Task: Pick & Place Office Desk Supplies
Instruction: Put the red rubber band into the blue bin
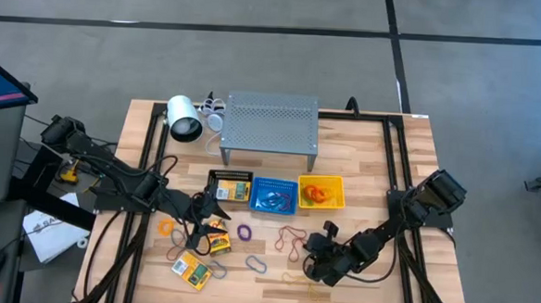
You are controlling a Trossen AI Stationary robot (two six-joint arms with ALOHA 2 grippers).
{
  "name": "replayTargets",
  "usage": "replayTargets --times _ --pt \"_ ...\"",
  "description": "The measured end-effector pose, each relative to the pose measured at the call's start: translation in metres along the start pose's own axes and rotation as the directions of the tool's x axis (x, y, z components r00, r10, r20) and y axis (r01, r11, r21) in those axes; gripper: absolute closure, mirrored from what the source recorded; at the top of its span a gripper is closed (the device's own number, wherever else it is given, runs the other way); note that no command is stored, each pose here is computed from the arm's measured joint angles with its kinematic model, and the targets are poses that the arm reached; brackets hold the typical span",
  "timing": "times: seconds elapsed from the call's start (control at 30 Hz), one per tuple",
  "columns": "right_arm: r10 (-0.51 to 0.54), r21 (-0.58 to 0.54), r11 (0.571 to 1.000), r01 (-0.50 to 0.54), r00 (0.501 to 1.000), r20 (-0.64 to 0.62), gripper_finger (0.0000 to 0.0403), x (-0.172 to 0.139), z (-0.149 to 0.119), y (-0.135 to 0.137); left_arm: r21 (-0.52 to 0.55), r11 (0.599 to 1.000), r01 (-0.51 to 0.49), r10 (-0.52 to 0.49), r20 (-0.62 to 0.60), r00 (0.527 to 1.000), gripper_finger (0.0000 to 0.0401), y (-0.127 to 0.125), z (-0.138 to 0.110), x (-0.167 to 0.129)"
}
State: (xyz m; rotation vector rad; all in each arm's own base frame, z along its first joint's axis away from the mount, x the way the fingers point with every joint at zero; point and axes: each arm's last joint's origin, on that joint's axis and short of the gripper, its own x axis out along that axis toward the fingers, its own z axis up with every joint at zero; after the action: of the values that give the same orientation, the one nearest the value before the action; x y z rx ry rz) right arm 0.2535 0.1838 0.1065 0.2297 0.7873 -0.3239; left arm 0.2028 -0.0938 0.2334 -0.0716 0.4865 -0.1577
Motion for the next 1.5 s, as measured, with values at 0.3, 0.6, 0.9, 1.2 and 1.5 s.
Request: replayTargets --times 0.3,0.6,0.9,1.2,1.5 --pt "0.029 -0.032 0.999 -0.028 0.999 0.023 0.0401 0.0002 0.0031 0.003 0.0 1.0 0.003 -0.003 -0.001 1.0 0.022 -0.0001 0.0 0.0" --pt "0.049 -0.03 0.998 -0.048 0.998 0.034 0.0325 0.0 0.0046 0.0049 0.0 1.0 0.003 -0.003 0.0 1.0 0.022 -0.0001 0.0 0.0" --pt "0.022 -0.025 0.999 -0.021 1.0 0.013 0.0266 0.0 0.0026 0.002 0.0 1.0 0.003 -0.003 0.0 1.0 0.022 -0.0001 0.0 -0.0001" --pt "-0.023 -0.003 1.0 0.023 1.0 -0.02 0.0265 0.0 -0.0012 -0.0029 0.0 1.0 -0.001 0.001 0.0 1.0 0.022 0.0 0.0 0.0" --pt "-0.02 -0.014 1.0 0.02 0.999 -0.037 0.0278 0.0002 -0.002 -0.0034 0.0 1.0 -0.001 0.001 0.0 1.0 0.022 0.0 0.0 0.0"
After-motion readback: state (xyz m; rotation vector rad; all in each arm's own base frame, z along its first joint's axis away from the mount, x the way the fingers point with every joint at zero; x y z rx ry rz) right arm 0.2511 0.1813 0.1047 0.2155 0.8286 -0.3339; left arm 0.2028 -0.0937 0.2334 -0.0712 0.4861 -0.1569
